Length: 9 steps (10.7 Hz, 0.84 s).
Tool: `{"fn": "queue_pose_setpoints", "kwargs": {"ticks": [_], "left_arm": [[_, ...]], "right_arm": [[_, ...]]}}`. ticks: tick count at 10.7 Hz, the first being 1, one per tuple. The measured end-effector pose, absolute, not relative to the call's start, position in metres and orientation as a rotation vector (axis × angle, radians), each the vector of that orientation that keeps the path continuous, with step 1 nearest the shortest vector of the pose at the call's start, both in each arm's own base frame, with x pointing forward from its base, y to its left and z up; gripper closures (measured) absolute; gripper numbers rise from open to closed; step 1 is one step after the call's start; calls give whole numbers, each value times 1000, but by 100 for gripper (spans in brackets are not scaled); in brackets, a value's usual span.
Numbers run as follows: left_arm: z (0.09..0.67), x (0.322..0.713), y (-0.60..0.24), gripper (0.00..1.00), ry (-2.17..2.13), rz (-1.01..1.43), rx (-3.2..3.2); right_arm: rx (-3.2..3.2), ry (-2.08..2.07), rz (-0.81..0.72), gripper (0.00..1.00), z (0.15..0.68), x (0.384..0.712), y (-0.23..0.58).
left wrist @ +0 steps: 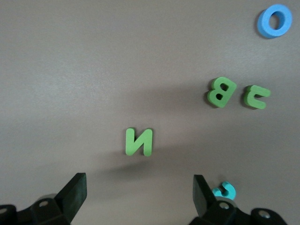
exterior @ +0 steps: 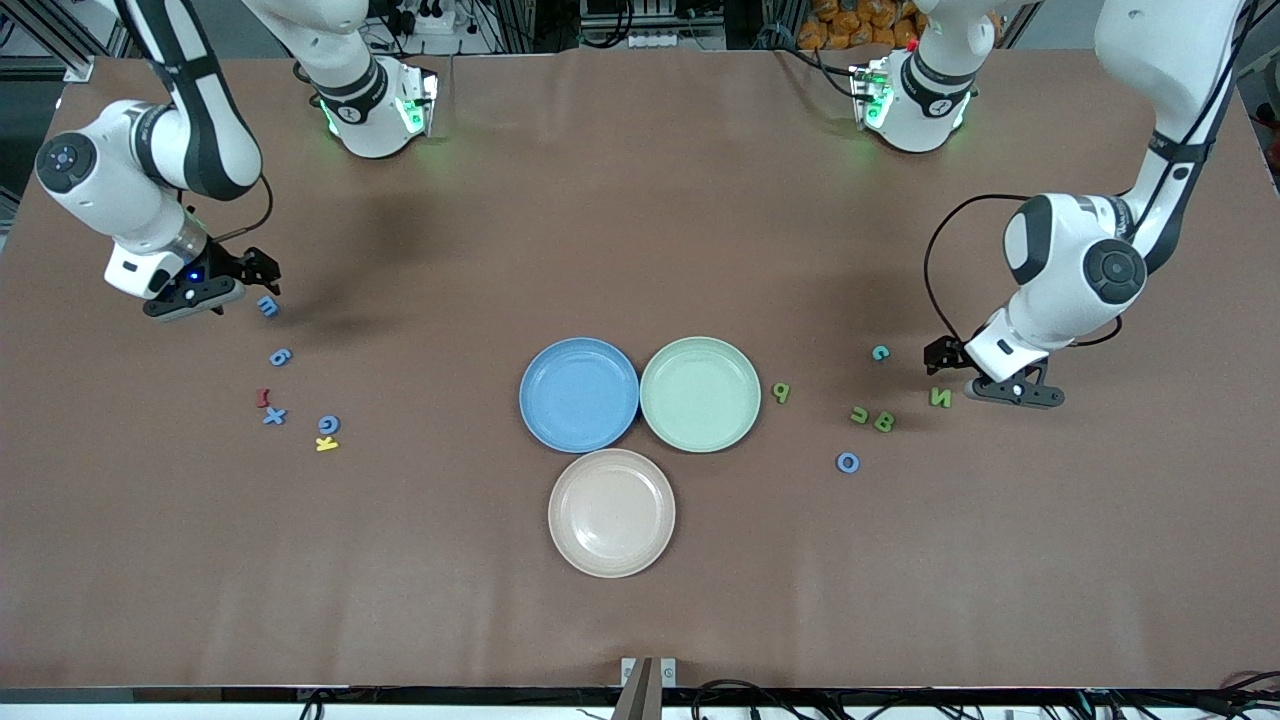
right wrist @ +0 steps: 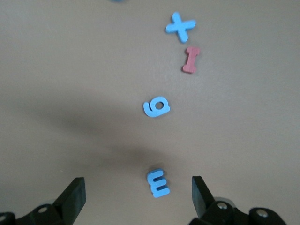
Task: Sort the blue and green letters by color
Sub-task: 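Grasp blue E with the right gripper while the left gripper grasps green N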
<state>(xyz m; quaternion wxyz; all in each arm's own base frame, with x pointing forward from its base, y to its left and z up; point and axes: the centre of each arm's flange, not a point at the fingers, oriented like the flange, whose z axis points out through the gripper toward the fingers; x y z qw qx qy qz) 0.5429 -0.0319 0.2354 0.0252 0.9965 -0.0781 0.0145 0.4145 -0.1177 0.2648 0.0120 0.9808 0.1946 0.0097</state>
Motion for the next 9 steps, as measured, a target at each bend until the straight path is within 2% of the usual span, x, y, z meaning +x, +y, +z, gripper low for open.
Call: {"fn": "queue_pose_setpoints", "kwargs": {"ticks": [4, 9], "left_arm": [[202, 544, -11, 4, -299, 51, 3074], [189, 556, -13, 16, -306, 42, 3064]], "right_arm": [[3077, 802, -11, 0, 199, 406, -130], [3014, 959, -23, 0, 187, 398, -153]]}}
